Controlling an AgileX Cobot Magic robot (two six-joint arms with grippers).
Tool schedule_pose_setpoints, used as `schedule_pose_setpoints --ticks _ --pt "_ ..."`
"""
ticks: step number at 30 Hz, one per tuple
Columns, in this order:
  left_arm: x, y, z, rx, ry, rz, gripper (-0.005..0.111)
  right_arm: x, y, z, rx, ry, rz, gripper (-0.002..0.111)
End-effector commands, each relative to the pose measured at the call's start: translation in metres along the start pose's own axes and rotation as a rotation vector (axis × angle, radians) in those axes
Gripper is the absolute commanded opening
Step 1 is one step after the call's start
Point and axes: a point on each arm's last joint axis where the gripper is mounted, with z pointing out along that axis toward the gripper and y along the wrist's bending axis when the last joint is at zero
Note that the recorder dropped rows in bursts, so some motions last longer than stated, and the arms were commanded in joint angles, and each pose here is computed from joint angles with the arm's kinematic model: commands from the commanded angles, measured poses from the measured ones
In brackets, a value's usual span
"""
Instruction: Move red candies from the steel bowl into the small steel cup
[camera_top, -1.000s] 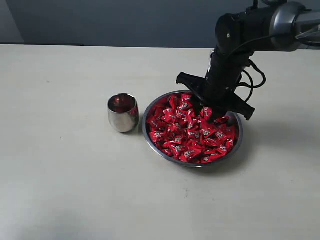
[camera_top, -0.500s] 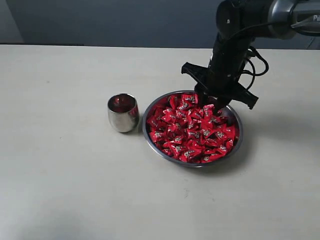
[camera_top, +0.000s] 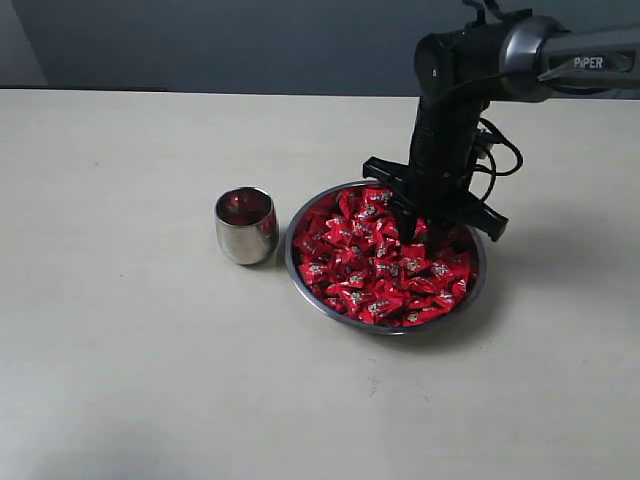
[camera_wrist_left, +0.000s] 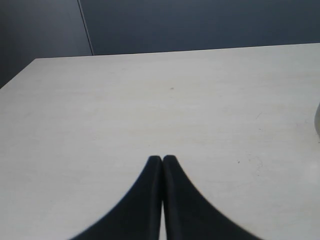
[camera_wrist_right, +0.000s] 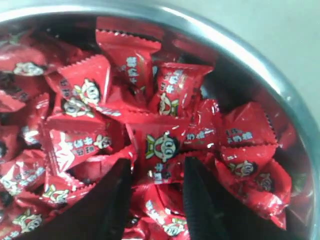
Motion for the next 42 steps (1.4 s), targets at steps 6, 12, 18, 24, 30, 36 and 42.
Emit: schedule_pose_setpoints --ticks 6,12,18,24,30,36,42 --pt "0.001 0.000 0.000 0.005 -0.008 0.002 0.000 -0.005 0.002 0.003 -0.013 -0.024 0.003 0.035" --pt "0.001 0.000 0.000 0.005 -0.008 0.002 0.000 -0.007 0.001 0.003 0.001 -0.047 -0.012 0.035" --pt "0.001 0.000 0.000 0.005 -0.008 0.002 0.000 -0.008 0.000 0.003 0.004 -0.052 -0.013 0.035" --pt "0.001 0.000 0.000 0.005 -0.008 0.002 0.000 -0.010 0.002 0.002 -0.020 -0.065 -0.011 0.035" --pt "0.001 0.000 0.000 0.005 -0.008 0.002 0.000 -0.010 0.002 0.002 -0.018 -0.073 -0.016 0.035" --pt "0.001 0.000 0.000 0.005 -0.008 0.002 0.000 -0.014 0.001 0.004 0.003 -0.116 -0.019 0.035" --pt "0.001 0.000 0.000 0.005 -0.008 0.002 0.000 -0.018 -0.003 0.023 0.057 -0.076 -0.011 0.035"
